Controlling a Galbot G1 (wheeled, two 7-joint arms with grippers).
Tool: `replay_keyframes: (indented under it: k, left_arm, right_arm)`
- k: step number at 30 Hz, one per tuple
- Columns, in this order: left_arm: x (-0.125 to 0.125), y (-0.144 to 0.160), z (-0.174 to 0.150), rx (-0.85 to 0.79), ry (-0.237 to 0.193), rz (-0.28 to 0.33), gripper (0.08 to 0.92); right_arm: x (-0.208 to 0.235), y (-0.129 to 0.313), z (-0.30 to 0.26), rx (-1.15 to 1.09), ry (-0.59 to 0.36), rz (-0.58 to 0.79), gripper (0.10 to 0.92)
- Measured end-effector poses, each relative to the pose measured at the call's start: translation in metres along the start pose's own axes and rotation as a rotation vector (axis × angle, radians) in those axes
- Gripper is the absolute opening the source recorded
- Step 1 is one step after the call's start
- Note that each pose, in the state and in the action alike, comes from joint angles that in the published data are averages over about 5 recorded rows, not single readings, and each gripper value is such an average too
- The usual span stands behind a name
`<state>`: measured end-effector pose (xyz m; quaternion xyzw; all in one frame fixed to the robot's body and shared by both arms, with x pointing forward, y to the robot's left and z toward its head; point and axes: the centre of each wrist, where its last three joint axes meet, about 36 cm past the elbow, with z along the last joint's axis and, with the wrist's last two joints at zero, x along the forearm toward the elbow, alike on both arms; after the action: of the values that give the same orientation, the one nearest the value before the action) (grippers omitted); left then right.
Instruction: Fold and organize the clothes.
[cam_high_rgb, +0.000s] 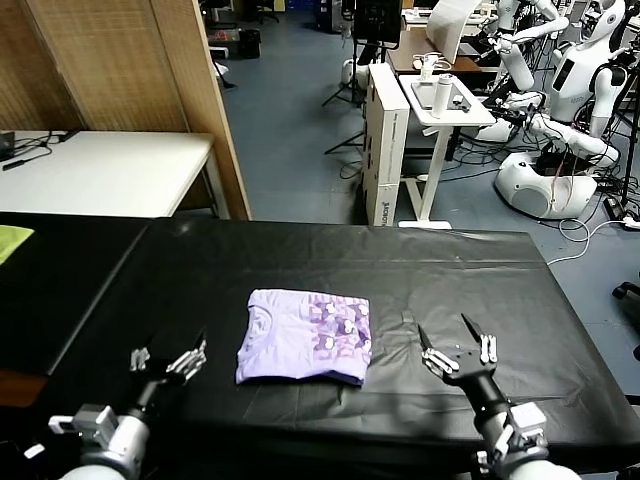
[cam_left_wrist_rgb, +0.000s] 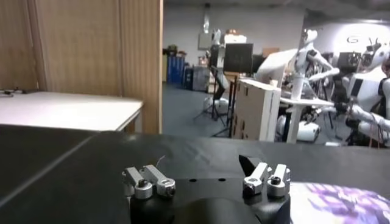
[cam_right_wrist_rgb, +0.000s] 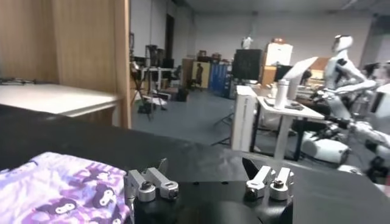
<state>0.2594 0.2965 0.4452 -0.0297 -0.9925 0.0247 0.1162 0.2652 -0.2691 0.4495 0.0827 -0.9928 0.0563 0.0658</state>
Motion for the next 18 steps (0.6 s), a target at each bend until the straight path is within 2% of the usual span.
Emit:
replay_keyframes:
  k: [8,18]
  left_arm:
    - [0.020,0.001,0.010,0.009,0.077,-0.017,0.907]
    - [0.039,0.003,0.010,0.008,0.142,-0.027,0.907]
  right_arm:
    - [0.023,0.010,0.005,0.003,0.016,0.017,0.907]
    - [0.051,0.026,0.017,-0.004,0.088,0.086,0.907]
